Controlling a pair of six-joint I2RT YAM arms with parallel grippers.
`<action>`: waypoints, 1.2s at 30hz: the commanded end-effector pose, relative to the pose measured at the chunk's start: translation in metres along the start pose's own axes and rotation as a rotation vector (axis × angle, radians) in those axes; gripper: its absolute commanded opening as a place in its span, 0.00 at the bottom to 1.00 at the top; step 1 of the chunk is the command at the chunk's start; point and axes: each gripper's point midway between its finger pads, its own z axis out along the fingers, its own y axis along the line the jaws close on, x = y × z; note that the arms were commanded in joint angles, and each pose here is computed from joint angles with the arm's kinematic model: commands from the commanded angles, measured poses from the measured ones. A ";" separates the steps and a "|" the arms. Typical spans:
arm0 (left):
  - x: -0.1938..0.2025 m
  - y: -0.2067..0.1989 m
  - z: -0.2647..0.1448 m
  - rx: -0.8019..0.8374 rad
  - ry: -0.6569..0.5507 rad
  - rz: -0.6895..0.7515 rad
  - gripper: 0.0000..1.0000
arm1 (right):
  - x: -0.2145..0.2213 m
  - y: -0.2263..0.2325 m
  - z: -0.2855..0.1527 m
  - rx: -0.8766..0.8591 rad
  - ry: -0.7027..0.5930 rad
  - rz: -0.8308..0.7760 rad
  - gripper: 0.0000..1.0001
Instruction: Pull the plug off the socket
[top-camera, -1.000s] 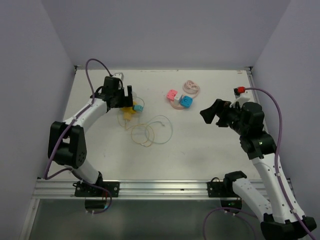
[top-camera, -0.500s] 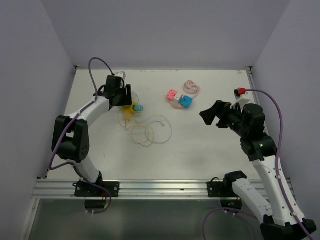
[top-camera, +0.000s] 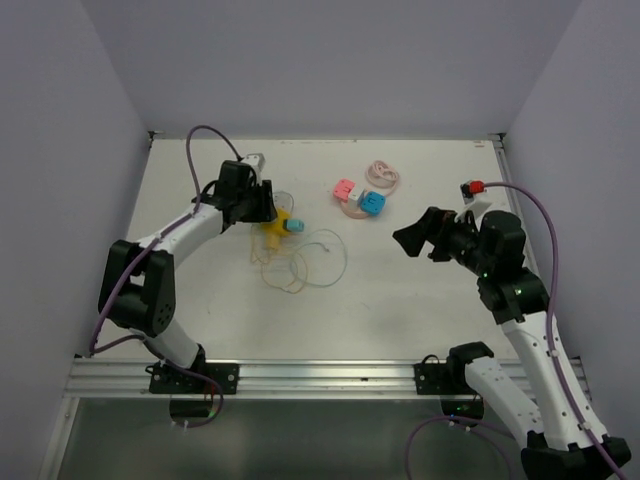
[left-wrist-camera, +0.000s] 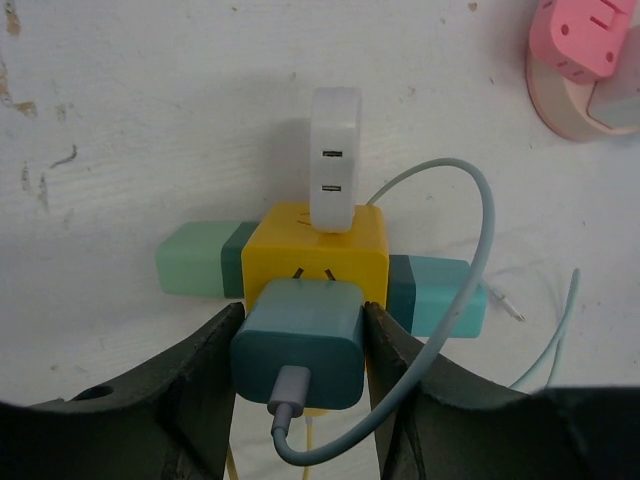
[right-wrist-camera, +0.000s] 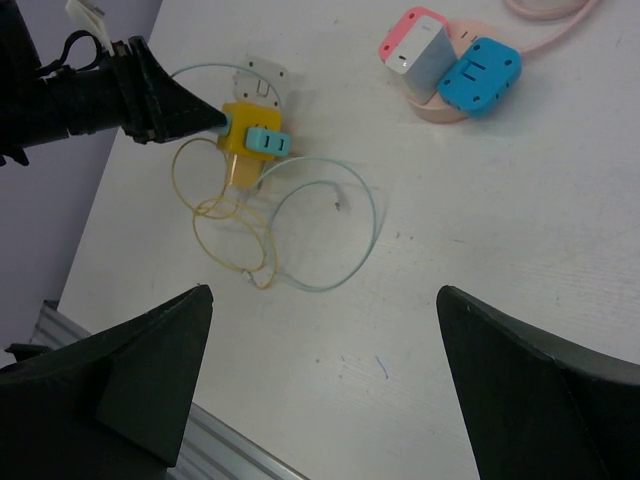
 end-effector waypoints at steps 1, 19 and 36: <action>0.013 -0.032 -0.017 0.099 0.009 -0.006 0.41 | -0.001 0.015 0.004 -0.088 0.001 0.010 0.99; 0.069 -0.122 -0.044 0.293 0.022 -0.046 0.37 | 0.058 0.041 0.088 -0.174 0.184 0.133 0.99; 0.082 -0.126 -0.048 0.309 0.027 -0.096 0.35 | 0.101 0.057 0.181 -0.117 0.262 0.119 0.95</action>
